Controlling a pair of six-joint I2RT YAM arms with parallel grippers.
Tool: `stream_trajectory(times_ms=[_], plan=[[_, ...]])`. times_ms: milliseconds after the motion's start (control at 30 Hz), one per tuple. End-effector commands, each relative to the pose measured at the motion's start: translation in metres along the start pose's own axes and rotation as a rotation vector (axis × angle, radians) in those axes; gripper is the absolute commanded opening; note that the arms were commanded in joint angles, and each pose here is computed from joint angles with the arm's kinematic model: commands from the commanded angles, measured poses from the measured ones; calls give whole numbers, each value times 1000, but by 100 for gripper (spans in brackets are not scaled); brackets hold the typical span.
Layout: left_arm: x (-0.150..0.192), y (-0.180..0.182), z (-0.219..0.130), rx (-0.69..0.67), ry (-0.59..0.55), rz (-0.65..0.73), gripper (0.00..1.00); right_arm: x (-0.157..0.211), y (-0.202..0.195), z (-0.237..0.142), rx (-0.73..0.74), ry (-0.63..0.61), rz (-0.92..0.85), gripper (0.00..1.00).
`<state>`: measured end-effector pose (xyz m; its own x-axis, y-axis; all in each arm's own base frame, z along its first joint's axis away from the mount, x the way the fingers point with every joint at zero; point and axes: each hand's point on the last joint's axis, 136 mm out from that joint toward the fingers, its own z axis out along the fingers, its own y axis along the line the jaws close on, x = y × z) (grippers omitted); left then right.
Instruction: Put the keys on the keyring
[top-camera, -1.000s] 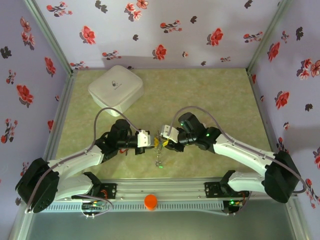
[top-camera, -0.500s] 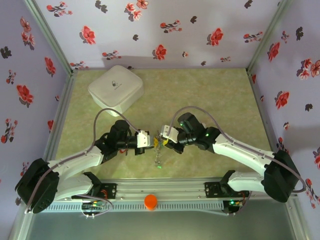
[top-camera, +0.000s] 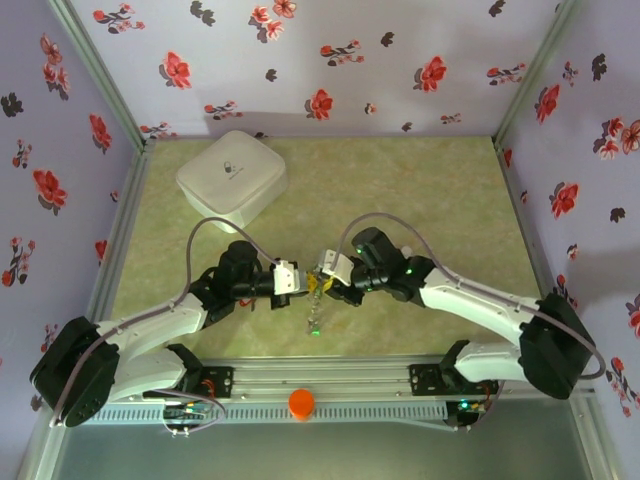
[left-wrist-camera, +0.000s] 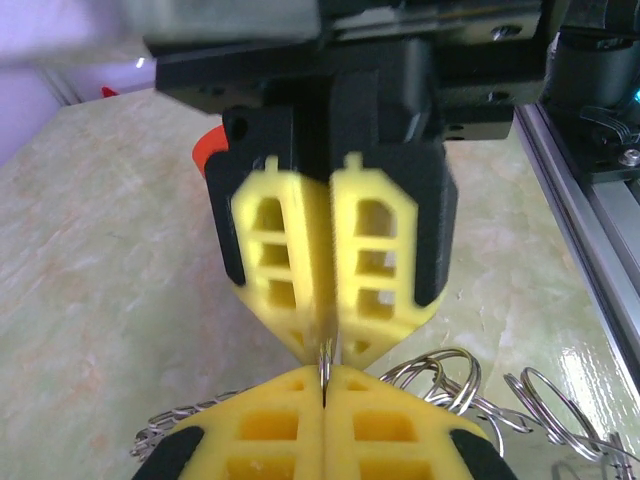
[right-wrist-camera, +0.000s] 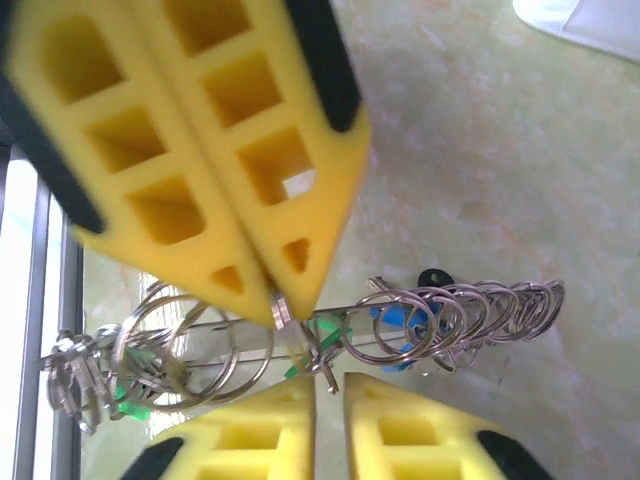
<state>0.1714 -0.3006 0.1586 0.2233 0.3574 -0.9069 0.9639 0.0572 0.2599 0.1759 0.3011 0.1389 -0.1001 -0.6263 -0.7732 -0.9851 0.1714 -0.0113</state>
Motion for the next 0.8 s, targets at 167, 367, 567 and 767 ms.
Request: stream_trajectory(times_ms=[167,367,567,767], plan=[[-15,2,1,-4,-63,23,0,-23,8,-19,-5,-134,-46,23],[-16,3,0,-9,-69,17,0,-25,1,-11,13,-126,-53,22],[-16,2,0,-8,-69,15,0,-23,-4,-2,20,-100,-46,18],[-15,2,-1,-13,-69,16,0,-31,-3,-3,16,-144,-31,8]])
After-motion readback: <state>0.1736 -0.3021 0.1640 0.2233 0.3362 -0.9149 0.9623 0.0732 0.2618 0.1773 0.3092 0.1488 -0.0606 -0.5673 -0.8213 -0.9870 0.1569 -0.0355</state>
